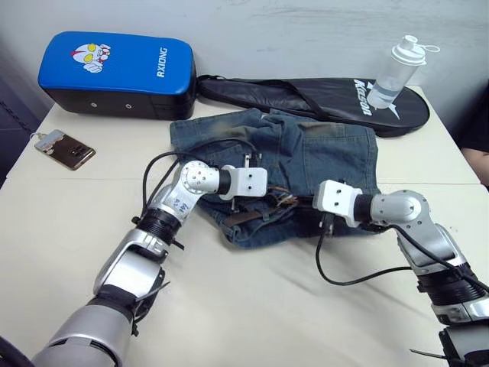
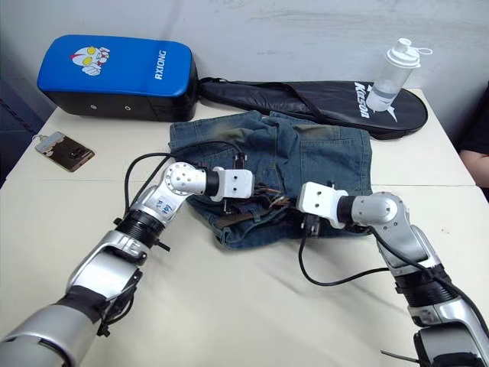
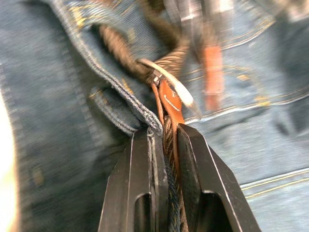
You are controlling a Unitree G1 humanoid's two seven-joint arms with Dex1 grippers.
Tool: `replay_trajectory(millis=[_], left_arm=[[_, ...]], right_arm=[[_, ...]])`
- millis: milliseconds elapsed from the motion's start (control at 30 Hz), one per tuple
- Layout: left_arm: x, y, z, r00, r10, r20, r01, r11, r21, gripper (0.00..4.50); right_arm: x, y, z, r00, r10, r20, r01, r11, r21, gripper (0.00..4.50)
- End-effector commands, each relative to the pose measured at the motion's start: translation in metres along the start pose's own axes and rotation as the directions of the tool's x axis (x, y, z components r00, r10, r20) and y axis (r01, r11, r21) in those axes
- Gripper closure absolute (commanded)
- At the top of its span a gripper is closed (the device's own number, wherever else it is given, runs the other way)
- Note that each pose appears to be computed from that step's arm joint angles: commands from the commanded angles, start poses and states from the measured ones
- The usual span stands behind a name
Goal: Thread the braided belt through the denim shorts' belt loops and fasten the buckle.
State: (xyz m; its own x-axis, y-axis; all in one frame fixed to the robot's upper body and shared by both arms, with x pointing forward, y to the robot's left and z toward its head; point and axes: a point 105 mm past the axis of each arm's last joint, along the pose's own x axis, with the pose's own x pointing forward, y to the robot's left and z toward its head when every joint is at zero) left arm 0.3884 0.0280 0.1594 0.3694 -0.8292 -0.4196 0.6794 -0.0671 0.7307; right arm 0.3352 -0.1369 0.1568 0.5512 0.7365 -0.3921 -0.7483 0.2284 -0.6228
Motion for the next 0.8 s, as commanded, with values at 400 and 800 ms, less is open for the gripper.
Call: replay_trajectory(millis=[400, 800], left_arm=[[0.011, 0.015, 0.025, 0.995, 0.026, 0.099, -0.028, 1.000, 0.014, 4.50], [0.018, 0.005, 0.031, 0.992, -0.011, 0.125, 0.010, 1.000, 0.010, 4.50]], right_arm=[[-0.003, -0.020, 0.023, 0.992, -0.107, 0.065, 0.107, 0.994, 0.000, 4.39], [-0.003, -0.025, 0.019, 0.992, -0.119, 0.037, 0.120, 0.993, -0.003, 4.39]])
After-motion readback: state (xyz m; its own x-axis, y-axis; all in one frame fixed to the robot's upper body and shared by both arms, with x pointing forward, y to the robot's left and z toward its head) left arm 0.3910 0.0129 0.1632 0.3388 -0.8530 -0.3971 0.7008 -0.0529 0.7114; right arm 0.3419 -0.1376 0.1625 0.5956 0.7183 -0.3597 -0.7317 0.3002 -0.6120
